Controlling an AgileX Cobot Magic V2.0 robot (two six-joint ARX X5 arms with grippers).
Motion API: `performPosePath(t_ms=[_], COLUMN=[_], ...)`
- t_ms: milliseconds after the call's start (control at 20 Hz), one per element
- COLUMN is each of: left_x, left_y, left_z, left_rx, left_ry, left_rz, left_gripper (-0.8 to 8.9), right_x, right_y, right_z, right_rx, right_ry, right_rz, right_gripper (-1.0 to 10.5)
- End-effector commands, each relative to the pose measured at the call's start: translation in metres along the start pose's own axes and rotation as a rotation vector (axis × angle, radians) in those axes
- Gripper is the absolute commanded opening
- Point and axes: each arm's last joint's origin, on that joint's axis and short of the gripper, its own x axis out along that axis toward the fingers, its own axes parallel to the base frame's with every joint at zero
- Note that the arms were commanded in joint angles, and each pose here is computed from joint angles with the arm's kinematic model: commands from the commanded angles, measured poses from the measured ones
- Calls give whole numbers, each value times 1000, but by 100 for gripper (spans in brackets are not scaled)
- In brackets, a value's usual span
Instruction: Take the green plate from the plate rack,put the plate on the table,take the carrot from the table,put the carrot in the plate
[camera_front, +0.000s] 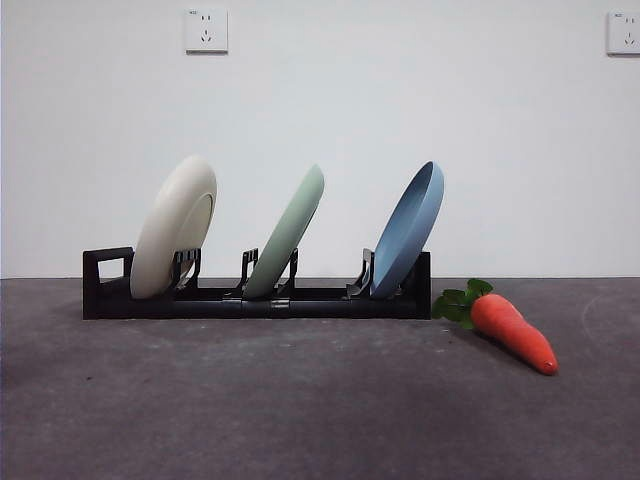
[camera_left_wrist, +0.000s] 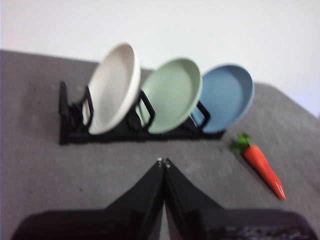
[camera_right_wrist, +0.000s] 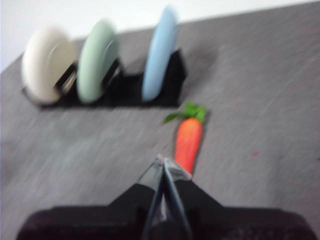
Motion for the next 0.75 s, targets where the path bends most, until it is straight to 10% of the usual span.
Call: performPosePath(t_ms=[50, 600, 750], left_x=[-1, -3, -3], left_y=[-3, -14, -14], left_z=[8, 35, 35], left_rx=[64, 102, 93], left_ry=[58, 257, 258], left_rz=[-43, -198, -195], left_gripper=[-6, 13, 425], right_x=[-2, 2, 2], right_y=[4, 8, 7], right_z=[11, 22, 22], right_rx=[-67, -52, -39], right_ry=[83, 331, 332], right_rz=[68, 225, 216], right_gripper=[-10, 15, 414])
